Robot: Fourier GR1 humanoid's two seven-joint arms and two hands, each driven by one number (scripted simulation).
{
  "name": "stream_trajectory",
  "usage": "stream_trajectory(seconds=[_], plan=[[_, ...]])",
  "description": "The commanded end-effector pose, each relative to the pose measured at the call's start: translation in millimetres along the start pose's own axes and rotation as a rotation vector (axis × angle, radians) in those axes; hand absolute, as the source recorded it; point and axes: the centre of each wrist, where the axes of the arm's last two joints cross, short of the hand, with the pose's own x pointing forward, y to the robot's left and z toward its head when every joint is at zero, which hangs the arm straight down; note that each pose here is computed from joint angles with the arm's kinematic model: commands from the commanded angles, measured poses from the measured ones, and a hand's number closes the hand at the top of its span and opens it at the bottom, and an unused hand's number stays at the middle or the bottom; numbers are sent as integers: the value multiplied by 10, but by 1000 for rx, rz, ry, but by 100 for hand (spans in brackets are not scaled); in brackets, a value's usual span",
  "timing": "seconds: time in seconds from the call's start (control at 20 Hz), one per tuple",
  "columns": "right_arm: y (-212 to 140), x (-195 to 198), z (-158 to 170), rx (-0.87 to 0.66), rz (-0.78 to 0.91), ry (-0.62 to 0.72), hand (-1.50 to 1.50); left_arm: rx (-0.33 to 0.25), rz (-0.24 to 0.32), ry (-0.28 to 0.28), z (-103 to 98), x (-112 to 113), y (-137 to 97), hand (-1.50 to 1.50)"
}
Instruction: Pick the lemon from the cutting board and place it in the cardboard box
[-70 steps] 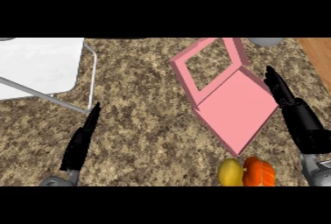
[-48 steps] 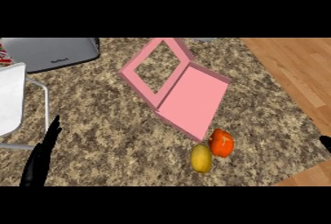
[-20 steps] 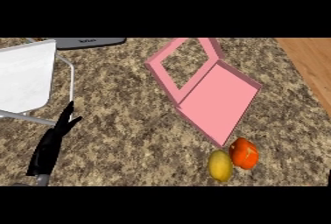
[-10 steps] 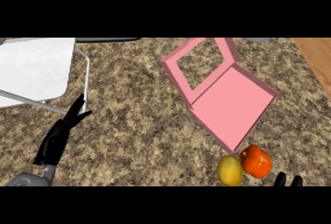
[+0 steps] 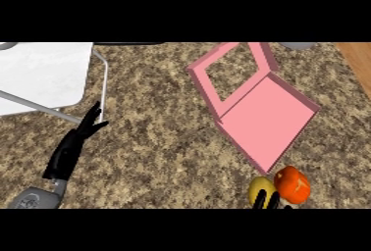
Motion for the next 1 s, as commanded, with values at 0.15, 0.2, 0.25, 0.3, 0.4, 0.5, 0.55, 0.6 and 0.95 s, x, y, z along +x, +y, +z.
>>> stream_trajectory(seconds=[0.15,0.2,0.25,0.3,0.4,0.5,0.55,0.6,0.95], plan=[[33,238,-60,47,108,177,-150,19,-23,27,-61,-2,-7,0],[-4,248,23,49,108,170,-150,38,-32,32,-11,-67,110,0],[-80,205,-40,49,112,169,-150,34,-26,46,-102,35,15,0],[-96,235,-120,53,111,183,-150,32,-16,29,16,-76,62,0],[-47,244,-267,52,107,191,-150,25,-27,26,-51,-96,-11,0],[50,331,-209,61,113,185,-150,16,-9,43,17,-108,-11,0],[-70,263,-91,75,109,179,-150,40,-29,31,-49,-73,56,0],[49,318,-169,82,119,180,-150,26,-21,34,3,-103,29,0],[184,387,-438,118,71,186,-150,28,-28,31,-52,-62,-10,0]])
